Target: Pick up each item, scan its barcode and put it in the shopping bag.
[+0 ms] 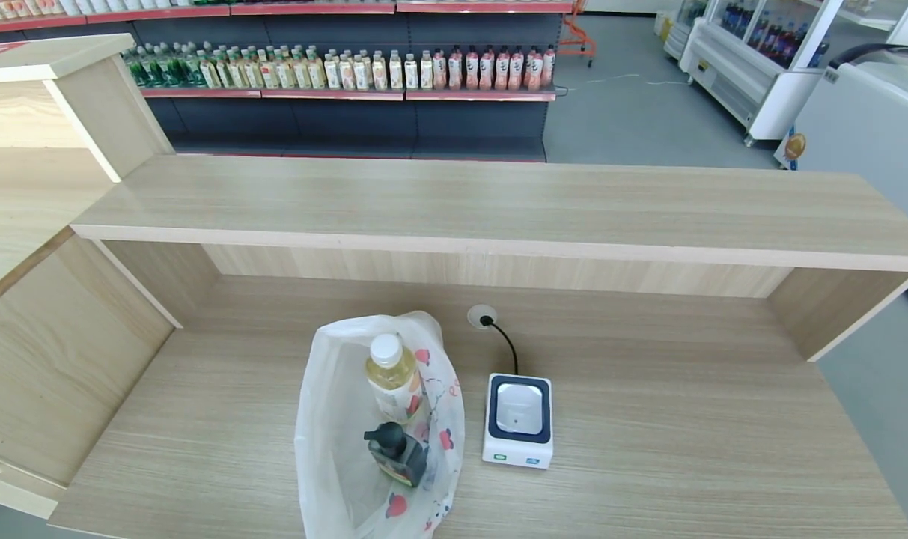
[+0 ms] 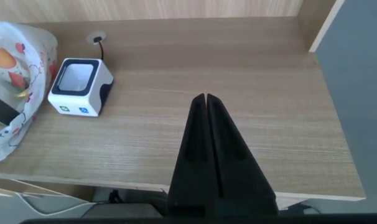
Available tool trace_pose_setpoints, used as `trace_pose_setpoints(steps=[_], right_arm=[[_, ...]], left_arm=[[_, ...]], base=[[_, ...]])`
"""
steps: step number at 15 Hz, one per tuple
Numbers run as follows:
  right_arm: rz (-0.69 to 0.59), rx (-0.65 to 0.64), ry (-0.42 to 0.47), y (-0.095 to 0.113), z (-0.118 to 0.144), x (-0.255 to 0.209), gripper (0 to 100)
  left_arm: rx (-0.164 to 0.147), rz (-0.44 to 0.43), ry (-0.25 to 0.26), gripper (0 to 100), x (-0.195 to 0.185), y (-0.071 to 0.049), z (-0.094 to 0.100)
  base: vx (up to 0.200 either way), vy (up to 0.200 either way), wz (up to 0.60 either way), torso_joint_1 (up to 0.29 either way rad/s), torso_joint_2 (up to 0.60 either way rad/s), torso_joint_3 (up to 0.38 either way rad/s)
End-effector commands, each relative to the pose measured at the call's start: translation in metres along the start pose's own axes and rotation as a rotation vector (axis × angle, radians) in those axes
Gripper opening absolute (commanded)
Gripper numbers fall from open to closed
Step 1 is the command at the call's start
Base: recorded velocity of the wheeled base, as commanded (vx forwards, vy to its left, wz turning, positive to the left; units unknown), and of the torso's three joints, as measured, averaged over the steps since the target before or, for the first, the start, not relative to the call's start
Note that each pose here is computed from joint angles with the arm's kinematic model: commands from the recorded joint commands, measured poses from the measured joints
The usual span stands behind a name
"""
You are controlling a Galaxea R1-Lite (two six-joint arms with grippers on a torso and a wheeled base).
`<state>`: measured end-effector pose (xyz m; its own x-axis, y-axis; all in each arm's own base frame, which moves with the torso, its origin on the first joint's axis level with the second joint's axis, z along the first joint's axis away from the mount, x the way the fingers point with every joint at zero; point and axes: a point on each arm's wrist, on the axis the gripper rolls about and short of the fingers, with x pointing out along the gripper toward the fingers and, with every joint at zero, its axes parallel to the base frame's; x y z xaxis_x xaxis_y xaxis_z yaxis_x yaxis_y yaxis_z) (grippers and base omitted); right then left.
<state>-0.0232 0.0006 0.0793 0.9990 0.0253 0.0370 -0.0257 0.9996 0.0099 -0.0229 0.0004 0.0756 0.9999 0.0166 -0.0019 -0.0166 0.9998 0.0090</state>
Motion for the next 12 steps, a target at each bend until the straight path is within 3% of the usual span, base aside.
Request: trace_pose_setpoints(steps=[1,12], right_arm=[[0.001,0.0,0.002,0.0,0.0,0.0002,0],[0.001,-0.009,0.003,0.0,-0.0004,0.0003,0]], left_arm=[[0.0,0.0,0.0,100,-0.0001,0.0,0.0],[0.0,0.0,0.0,100,-0.0001,0.0,0.0]], base=[[0.0,0.0,0.0,0.0,0.0,0.0],[0.0,0.0,0.0,0.0,0.0,0.0]])
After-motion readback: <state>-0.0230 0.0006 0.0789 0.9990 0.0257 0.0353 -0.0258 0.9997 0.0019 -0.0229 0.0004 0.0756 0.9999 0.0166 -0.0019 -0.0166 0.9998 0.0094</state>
